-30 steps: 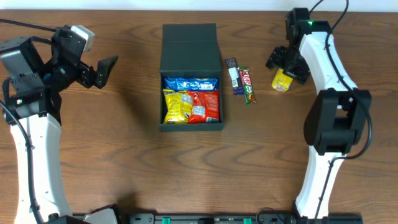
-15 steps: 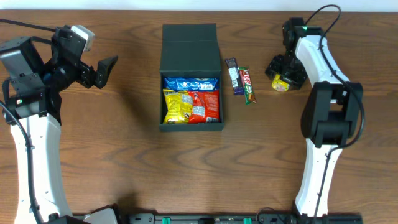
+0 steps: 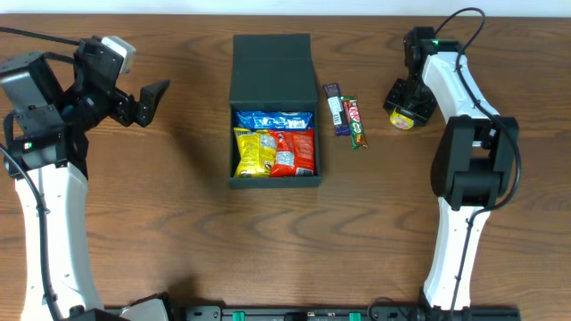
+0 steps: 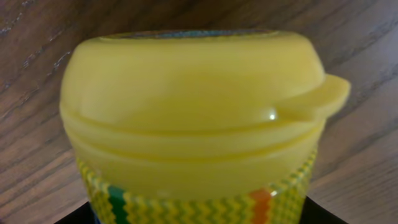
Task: Pack container
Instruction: 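Move the right gripper to the yellow Mentos bottle and grasp it, then carry the Mentos bottle into the box and release it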
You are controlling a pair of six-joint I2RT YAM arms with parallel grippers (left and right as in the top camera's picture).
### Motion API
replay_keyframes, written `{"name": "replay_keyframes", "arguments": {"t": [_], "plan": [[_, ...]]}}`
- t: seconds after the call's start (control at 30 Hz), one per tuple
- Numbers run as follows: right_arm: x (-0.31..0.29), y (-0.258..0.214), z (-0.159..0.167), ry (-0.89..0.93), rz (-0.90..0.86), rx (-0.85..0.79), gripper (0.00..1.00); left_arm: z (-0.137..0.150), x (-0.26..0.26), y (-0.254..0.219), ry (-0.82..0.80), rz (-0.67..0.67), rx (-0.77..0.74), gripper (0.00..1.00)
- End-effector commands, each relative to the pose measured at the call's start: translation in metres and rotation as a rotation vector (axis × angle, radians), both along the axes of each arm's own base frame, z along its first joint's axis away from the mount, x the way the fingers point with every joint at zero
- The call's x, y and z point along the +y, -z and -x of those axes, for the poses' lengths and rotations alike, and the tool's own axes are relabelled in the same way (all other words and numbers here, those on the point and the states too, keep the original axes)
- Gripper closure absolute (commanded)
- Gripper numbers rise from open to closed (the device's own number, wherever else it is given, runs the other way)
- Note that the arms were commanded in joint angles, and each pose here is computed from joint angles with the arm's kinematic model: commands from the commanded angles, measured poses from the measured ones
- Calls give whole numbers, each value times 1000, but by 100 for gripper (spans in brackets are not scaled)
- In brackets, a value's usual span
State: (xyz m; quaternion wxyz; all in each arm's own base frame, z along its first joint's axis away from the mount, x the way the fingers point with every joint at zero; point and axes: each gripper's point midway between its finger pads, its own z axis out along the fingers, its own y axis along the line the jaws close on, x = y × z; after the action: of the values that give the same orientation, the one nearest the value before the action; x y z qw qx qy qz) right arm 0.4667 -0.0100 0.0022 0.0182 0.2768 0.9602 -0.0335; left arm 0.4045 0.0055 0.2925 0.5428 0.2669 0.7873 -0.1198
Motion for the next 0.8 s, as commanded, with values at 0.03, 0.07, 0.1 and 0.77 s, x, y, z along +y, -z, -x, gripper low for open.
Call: {"name": "replay_keyframes", "arguments": {"t": [0.03,0.07,0.1,0.77], "plan": [[-5,-5,-3,-59,4,2,64,-2,-1,1,-4,10,10,5],[-4,-10,-4,-73,5,1,67,-2,-1,1,-4,11,10,5],[-2,-17,-5,-94,6,-3,70,-2,-1,1,-4,11,10,5],[161,-179,36,-835,-52,-179,83,-2,-1,1,-4,12,11,5]]}}
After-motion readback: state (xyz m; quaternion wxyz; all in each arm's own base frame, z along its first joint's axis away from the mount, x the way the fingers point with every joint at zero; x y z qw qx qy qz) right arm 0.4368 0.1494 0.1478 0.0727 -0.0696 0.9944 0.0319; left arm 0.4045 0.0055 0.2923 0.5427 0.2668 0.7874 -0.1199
